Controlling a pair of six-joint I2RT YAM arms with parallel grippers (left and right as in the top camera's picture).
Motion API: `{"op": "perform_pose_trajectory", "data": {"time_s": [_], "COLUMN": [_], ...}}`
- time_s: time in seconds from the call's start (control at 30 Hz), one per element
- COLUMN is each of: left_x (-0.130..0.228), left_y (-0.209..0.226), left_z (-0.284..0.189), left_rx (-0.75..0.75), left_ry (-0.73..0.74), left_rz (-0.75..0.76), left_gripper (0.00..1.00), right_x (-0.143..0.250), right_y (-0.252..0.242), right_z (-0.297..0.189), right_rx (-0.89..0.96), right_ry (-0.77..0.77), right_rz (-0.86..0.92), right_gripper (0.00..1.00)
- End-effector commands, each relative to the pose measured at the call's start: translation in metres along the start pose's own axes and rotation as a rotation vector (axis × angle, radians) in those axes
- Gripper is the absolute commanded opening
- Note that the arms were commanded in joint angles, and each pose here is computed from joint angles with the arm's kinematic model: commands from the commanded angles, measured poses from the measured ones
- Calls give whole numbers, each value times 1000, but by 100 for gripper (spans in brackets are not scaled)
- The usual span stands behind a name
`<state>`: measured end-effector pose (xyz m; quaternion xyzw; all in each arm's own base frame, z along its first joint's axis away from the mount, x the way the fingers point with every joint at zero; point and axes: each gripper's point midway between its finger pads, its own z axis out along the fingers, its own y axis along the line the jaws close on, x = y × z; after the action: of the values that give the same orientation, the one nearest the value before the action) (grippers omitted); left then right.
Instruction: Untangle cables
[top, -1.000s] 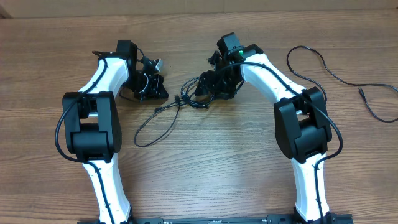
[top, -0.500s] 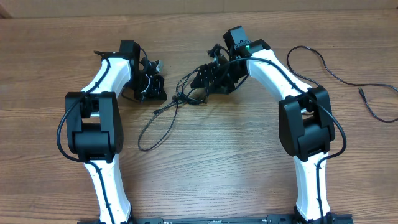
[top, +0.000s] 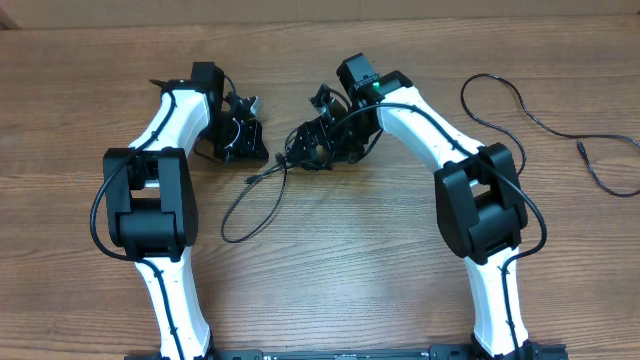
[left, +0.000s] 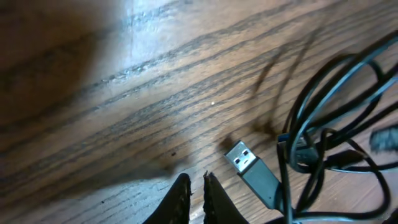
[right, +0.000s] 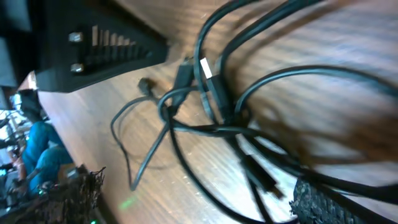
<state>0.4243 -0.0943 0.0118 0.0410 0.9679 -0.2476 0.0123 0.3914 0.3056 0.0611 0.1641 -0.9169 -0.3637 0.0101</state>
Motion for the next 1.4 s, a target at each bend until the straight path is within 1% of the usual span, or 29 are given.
{"op": "perform_pose_trajectory", "data": {"time_s": [0.0, 0.17, 0.27, 0.3, 0.37, 0.4, 0.43, 0.47, 0.57, 0.73, 1.13, 1.23, 1.37], "left_x": [-6, -7, -7, -8, -9, -9, -9, -9, -10, -13, -13, -13, -13], "left_y": [-5, -4, -5, -6, -8, -9, -10, -8, 0, -4, -8, -8, -8], "left_z": [-1, -1, -1, 0, 0, 1, 2, 2, 4, 5, 8, 8, 8], "left_rx": [15, 12, 14, 19, 24, 23, 19, -1, -67, -62, -61, -61, -61], "left_ry": [-7, -10, -11, -13, -18, -17, -16, -15, -16, -28, -25, -25, -25], "left_rz": [31, 32, 33, 27, 2, -9, -2, 1, 10, -4, 6, 6, 6], "left_gripper": [14, 27, 29, 35, 58, 66, 71, 72, 76, 78, 80, 81, 82], "right_x": [-11, -11, -11, -11, -11, -11, -11, -11, -11, -11, -11, -21, -20], "right_y": [-14, -15, -15, -15, -15, -15, -15, -15, -15, -15, -15, -13, -10], "right_z": [-10, -11, -11, -11, -11, -11, -11, -11, -11, -11, -11, -11, -13], "right_rx": [30, 30, 30, 30, 30, 30, 30, 30, 30, 30, 30, 23, 4], "right_ry": [-38, -39, -39, -39, -39, -39, -39, -39, -39, -39, -40, -75, -71], "right_rz": [-5, -4, -4, -4, -4, -4, -4, -4, -4, -4, -4, -2, 7], "right_gripper": [100, 100, 100, 100, 100, 100, 100, 100, 100, 100, 100, 100, 100]}}
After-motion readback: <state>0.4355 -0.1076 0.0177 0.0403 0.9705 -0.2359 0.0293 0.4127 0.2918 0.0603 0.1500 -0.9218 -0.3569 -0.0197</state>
